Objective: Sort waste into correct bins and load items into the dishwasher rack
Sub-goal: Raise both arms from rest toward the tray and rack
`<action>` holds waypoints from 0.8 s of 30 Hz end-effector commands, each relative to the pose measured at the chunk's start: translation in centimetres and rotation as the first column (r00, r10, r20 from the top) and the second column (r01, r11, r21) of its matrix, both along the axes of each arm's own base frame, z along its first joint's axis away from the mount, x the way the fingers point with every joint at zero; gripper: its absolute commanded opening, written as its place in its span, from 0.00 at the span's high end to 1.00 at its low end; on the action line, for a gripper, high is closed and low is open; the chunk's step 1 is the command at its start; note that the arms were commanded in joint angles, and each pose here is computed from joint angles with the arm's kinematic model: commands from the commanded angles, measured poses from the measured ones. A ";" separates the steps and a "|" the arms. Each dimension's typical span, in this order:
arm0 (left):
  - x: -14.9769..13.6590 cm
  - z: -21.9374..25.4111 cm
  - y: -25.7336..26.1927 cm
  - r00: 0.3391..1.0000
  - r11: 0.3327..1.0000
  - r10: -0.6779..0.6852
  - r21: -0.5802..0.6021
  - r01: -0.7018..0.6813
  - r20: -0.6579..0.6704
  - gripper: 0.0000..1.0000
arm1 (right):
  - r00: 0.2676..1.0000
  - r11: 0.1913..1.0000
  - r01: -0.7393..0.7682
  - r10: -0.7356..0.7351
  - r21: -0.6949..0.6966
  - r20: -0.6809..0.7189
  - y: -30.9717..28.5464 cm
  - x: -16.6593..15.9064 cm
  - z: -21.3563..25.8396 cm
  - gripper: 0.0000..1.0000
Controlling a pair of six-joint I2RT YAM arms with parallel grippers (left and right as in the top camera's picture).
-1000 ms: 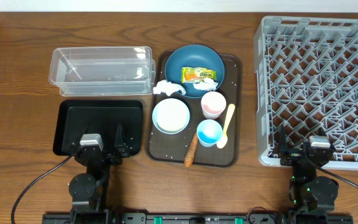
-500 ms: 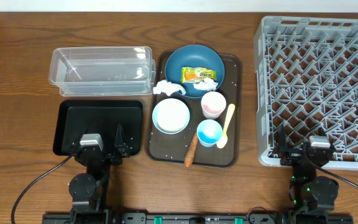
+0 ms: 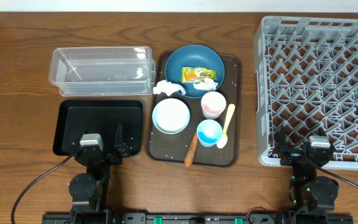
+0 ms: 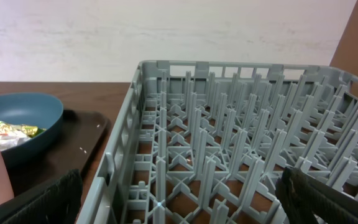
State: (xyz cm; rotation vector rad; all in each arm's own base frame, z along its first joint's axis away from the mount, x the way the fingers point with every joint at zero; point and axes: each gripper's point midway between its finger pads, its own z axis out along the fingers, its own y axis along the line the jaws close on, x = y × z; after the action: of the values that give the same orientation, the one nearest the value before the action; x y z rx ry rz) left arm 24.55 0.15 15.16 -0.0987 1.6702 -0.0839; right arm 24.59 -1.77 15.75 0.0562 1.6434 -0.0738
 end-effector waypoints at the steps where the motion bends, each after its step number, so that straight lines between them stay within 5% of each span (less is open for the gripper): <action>1: -0.1 -1.3 0.1 0.999 1.000 0.000 0.015 0.001 -0.047 0.04 | 1.000 1.000 -0.017 0.017 -0.008 -0.003 0.4 0.0 -0.1 0.01; 24: -0.2 -1.2 0.1 0.999 1.000 0.000 0.007 0.000 -0.047 0.04 | 1.000 1.000 -0.017 0.017 -0.004 0.014 0.4 0.0 0.3 0.01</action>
State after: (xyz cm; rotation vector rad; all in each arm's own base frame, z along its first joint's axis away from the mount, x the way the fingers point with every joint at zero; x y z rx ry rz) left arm 24.55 0.15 15.13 -0.0991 1.6713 -0.0842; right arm 24.61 -1.72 15.98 0.0535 1.6343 -0.0710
